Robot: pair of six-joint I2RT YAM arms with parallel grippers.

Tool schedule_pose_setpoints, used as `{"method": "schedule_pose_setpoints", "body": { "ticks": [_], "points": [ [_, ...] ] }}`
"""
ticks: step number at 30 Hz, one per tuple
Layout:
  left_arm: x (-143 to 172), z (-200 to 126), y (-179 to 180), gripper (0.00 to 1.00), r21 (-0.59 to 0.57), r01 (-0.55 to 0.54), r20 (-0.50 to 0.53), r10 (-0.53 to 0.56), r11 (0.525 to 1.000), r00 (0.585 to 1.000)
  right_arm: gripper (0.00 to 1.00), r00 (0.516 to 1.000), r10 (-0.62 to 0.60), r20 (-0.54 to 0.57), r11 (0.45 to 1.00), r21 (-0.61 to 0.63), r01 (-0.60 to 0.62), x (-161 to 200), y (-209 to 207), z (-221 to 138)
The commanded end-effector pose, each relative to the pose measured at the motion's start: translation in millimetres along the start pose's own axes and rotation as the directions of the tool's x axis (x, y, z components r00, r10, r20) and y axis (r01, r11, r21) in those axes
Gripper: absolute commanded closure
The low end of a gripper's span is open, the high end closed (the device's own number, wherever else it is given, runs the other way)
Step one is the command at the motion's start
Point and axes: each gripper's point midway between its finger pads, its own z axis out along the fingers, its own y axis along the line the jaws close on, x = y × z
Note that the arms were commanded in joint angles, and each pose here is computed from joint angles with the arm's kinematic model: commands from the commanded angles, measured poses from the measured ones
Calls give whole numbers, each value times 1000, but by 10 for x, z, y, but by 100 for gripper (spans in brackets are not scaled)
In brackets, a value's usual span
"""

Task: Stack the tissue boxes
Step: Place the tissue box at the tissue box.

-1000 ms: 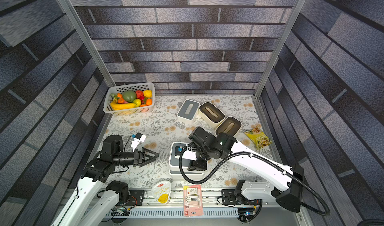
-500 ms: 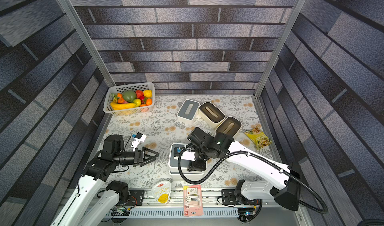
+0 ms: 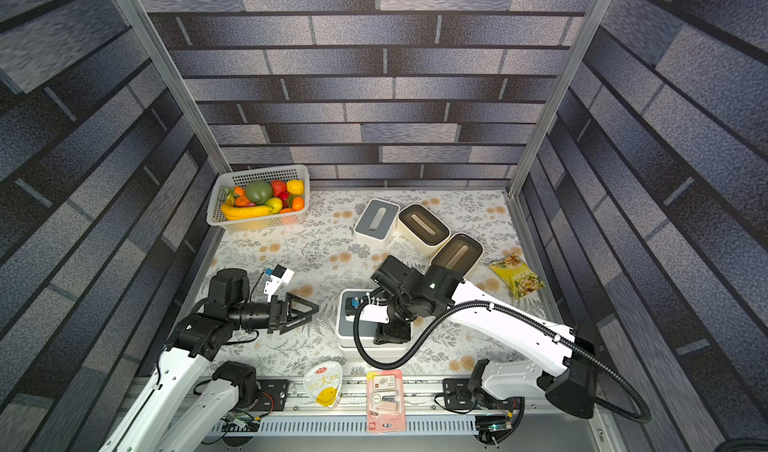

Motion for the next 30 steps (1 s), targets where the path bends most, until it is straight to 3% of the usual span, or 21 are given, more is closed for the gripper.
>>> {"method": "schedule_pose_setpoints", "body": {
  "ticks": [1, 30],
  "points": [
    [19, 0, 11, 0, 8, 10, -8, -10, 1000, 1000, 56, 999, -39, 32, 999, 6, 38, -116, 7, -42],
    [16, 4, 20, 0, 7, 13, -8, -12, 1000, 1000, 56, 1000, -31, 5, 1000, -4, 31, -77, 23, 24]
  ]
}}
